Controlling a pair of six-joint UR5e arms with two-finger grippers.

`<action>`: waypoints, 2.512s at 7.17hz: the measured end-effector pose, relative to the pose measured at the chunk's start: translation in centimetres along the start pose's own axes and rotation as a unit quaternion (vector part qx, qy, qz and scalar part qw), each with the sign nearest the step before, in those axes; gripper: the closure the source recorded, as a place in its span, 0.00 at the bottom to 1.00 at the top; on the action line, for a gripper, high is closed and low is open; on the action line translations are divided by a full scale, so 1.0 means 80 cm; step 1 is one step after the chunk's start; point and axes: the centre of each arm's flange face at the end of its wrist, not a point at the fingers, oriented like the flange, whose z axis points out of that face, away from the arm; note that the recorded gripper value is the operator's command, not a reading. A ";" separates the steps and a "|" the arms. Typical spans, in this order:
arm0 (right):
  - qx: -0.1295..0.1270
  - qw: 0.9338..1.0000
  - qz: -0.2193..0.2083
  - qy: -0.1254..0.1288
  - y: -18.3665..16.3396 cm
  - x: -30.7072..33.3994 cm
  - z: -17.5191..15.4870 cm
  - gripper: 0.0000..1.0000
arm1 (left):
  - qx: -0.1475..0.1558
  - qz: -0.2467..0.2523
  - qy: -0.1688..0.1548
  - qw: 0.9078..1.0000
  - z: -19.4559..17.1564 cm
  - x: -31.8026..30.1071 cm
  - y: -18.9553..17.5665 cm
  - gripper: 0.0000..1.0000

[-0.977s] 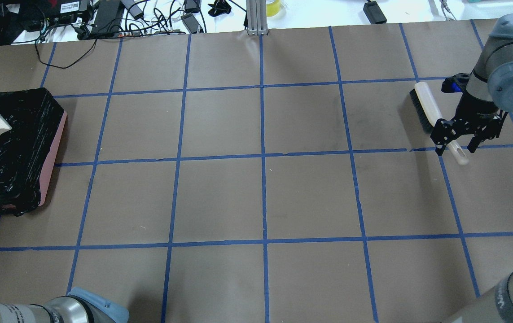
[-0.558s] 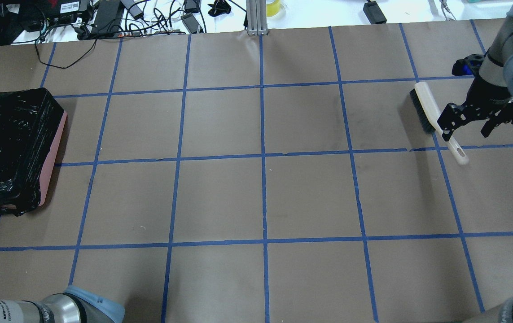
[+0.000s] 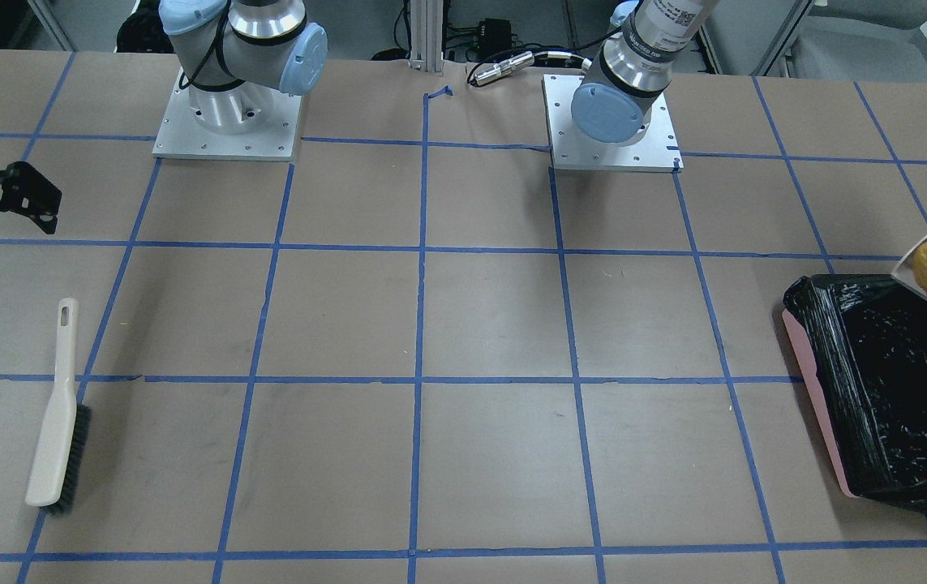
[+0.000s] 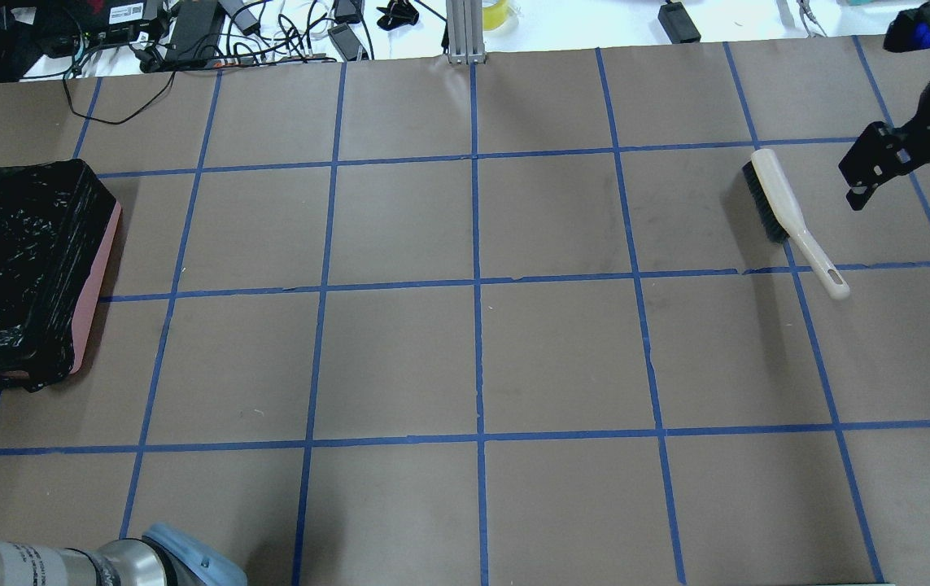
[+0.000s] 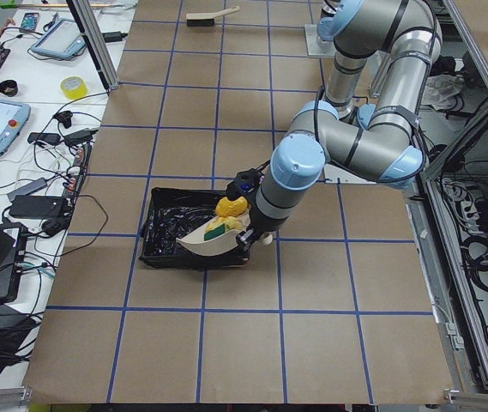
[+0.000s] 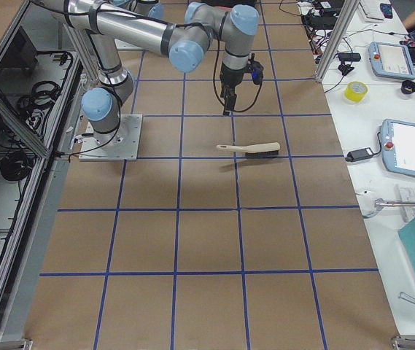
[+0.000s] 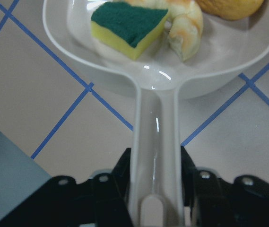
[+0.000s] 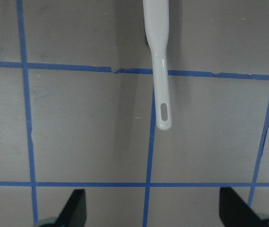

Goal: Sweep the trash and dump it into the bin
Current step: 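Hold the dustpan tipped over the bin with the left gripper to empty it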

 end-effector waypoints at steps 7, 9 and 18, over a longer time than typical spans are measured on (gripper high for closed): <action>0.061 0.998 0.014 -0.029 0.043 -0.214 -0.092 0.00 | -0.276 0.219 -0.012 0.936 -0.031 -0.022 -0.156 1.00; 0.062 0.997 0.012 -0.040 0.043 -0.220 -0.089 0.00 | -0.307 0.250 -0.031 0.918 -0.040 -0.019 -0.206 1.00; 0.065 0.996 0.009 -0.052 0.042 -0.223 -0.088 0.00 | 0.006 0.330 -0.049 0.943 -0.036 0.039 -0.374 1.00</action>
